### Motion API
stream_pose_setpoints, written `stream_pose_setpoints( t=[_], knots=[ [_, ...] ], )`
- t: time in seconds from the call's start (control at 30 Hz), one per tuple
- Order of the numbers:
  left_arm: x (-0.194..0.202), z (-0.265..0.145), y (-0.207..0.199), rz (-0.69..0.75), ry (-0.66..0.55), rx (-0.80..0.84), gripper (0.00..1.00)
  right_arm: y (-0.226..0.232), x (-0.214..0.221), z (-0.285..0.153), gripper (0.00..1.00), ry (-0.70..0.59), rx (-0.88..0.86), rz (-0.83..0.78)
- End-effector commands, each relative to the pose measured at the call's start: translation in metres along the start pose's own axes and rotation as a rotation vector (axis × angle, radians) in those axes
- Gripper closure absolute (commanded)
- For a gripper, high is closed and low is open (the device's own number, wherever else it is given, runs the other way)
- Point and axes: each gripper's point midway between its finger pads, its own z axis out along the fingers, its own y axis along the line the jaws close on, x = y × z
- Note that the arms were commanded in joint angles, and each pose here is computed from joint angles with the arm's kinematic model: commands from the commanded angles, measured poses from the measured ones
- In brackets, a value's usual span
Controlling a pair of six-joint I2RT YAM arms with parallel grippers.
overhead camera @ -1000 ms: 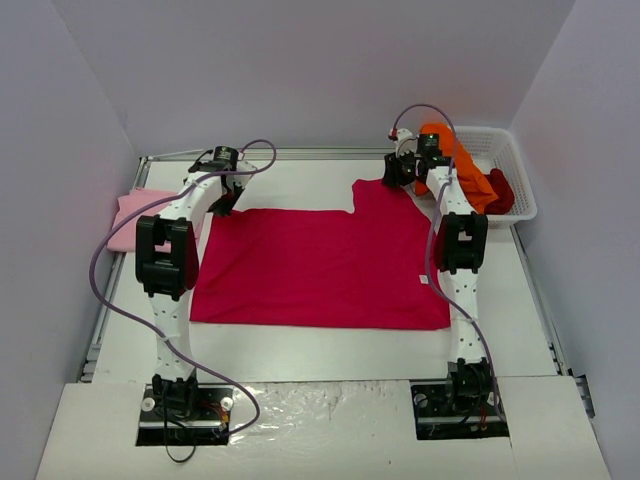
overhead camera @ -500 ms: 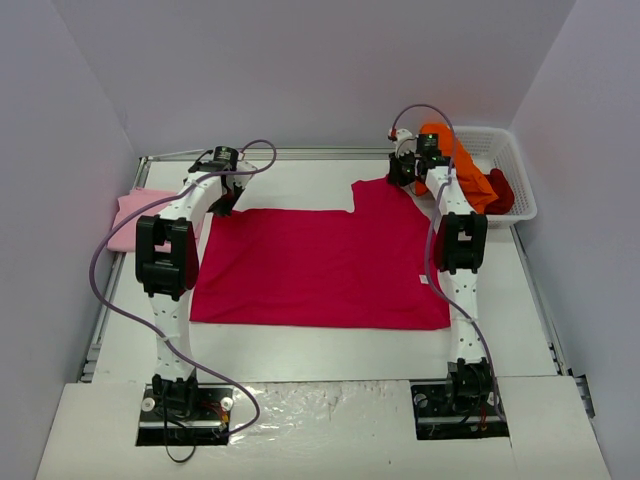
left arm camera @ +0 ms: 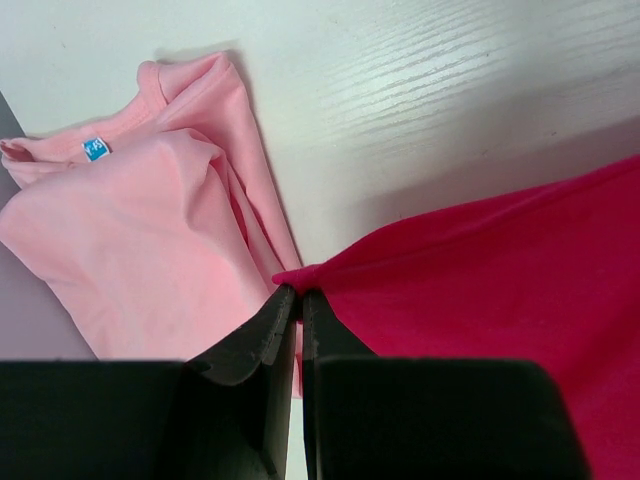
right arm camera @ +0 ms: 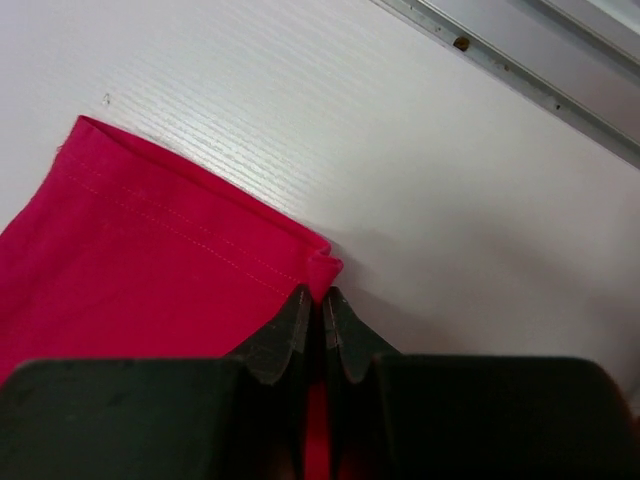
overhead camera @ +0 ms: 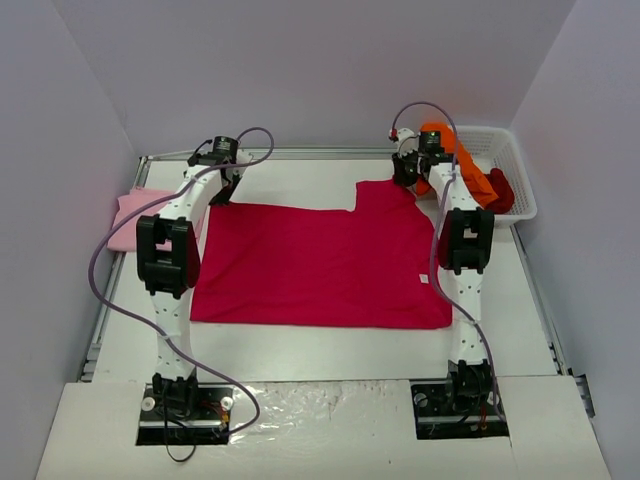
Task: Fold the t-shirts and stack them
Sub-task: Grap the side of the flattened tshirt furthest away from the robot with both arms
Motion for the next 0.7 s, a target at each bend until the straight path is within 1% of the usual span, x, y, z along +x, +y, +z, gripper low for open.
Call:
stream_pose_setpoints(
  t=[0.0,0.3,0.33,0.4,0.43,0.5,0.67],
  knots=[
    [-0.010,-0.024,0.008,-0.026,-0.040,-0.021,0.98,-0.004,-0.051,-0.051,1.00,-0.075,0.059,-0.060],
    [-0.002,-0.034,0.002,-0.025,-0.062,0.010,0.98,0.011,-0.072,-0.085,1.00,-0.114,0.040,-0.057],
    [-0.002,-0.034,0.000,-0.025,-0.065,0.020,0.98,0.013,-0.066,-0.085,1.00,-0.101,0.033,-0.052],
    [0.001,-0.037,-0.001,-0.026,-0.073,0.024,0.98,0.017,-0.071,-0.096,1.00,-0.110,0.030,-0.056],
    [0.000,-0.038,-0.002,-0.027,-0.080,0.029,0.98,0.021,-0.063,-0.095,1.00,-0.094,0.020,-0.049],
    [0.004,-0.040,-0.002,-0.026,-0.080,0.025,0.98,0.026,-0.065,-0.104,1.00,-0.096,0.016,-0.046],
    [0.006,-0.046,0.001,-0.030,-0.088,0.013,0.98,0.035,-0.050,-0.114,1.00,-0.062,-0.010,-0.019]
  ],
)
